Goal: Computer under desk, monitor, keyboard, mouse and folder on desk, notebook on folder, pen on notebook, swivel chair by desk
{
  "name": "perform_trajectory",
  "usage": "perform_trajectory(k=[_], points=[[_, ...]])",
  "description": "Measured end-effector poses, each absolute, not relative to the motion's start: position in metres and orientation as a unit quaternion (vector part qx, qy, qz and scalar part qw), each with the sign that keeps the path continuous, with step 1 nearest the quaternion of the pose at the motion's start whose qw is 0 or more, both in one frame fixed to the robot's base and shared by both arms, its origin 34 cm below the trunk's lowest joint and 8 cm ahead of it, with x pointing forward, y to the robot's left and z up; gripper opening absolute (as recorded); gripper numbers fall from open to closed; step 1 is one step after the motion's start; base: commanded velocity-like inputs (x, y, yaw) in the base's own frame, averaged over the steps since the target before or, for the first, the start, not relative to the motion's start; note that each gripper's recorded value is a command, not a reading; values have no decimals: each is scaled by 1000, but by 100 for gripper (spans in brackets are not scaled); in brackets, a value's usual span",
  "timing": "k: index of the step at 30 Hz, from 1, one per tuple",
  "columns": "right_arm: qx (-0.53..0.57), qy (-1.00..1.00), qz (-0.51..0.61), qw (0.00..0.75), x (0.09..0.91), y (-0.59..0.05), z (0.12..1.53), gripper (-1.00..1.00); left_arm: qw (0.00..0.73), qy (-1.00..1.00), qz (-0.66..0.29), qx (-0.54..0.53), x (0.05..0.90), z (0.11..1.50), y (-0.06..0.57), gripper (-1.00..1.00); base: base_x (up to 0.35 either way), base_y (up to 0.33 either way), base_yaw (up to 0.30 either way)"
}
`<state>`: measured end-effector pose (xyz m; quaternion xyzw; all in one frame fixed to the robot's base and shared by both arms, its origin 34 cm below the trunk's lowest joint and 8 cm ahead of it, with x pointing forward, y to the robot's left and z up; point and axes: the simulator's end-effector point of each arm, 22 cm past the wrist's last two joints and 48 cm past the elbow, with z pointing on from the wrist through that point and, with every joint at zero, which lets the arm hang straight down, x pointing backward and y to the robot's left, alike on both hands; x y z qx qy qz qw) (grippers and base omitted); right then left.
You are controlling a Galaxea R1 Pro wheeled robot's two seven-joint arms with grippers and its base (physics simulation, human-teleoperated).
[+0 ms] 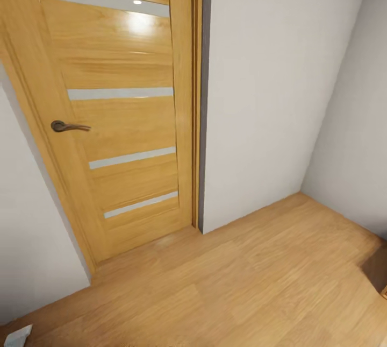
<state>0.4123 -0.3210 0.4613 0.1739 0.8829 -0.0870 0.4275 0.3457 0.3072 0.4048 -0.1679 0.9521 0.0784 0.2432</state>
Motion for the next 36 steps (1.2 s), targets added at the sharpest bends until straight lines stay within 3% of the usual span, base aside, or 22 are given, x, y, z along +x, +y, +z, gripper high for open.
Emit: perform_trajectory(k=[18, 25, 36], points=[[173, 874, -91, 444, 414, -324, 466, 100, 246, 950, 86, -174, 343, 404, 313, 100, 0, -275, 239], [171, 869, -97, 455, 414, -329, 470, 100, 247, 947, 90, -186, 342, 405, 319, 100, 0, -44, 220], [166, 871, -98, 452, 410, -329, 469, 100, 245, 939, 97, -223, 339, 405, 332, 100, 0, -2, 65]])
